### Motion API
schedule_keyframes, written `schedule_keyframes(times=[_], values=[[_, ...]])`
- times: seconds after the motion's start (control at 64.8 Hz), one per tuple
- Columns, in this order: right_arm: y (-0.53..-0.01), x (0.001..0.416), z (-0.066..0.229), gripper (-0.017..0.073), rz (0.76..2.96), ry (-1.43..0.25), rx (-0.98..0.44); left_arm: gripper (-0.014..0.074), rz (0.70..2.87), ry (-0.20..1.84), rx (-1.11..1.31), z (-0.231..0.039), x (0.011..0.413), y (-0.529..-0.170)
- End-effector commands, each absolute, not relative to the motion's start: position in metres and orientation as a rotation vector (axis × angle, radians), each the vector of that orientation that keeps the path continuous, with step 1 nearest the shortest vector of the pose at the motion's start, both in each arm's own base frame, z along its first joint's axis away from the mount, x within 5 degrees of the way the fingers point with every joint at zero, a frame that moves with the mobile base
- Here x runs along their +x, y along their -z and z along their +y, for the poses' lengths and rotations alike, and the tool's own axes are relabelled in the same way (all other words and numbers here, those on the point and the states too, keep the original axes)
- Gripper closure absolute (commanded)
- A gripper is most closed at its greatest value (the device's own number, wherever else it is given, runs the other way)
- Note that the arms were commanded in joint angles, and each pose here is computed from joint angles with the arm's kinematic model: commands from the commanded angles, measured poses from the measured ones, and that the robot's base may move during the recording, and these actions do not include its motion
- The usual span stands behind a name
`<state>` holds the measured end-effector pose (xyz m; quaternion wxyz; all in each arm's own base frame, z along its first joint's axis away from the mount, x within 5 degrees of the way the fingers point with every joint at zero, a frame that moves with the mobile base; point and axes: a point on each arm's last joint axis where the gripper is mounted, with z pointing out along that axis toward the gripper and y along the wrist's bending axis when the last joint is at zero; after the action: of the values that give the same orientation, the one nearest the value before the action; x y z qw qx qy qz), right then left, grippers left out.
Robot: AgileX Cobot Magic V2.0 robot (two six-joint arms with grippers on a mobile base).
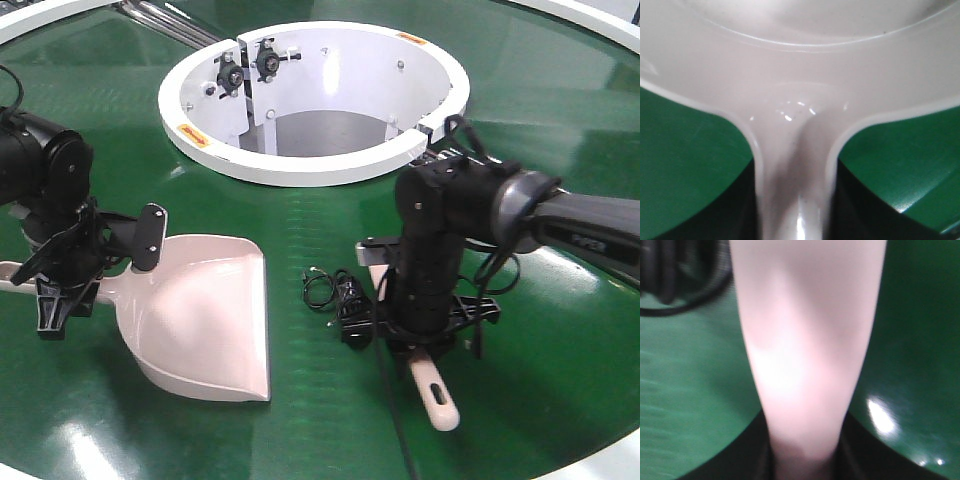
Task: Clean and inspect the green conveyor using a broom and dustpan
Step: 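Sweep the black cable with the brush into the dustpan, right gripper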
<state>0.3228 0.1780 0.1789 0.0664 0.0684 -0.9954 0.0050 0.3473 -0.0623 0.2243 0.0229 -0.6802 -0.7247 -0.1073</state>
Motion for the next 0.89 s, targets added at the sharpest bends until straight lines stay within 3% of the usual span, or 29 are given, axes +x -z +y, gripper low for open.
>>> schedule_keyframes(times=[0.0,0.524,0.879], values=[[-0.198,0.319,0.194,0.0564,-2.987,-0.002,0.28,0.06,-2.281,0.393,-2.129,-0.063,0.346,-0.247],[-0.215,0.317,0.308,0.0564,-2.946,0.447,0.665,0.06,-2.281,0.393,-2.129,-0.063,0.346,-0.247],[-0.25,0.319,0.316,0.0564,-3.023,0.533,0.742,0.06,-2.281,0.393,-2.129,-0.063,0.346,-0.247]])
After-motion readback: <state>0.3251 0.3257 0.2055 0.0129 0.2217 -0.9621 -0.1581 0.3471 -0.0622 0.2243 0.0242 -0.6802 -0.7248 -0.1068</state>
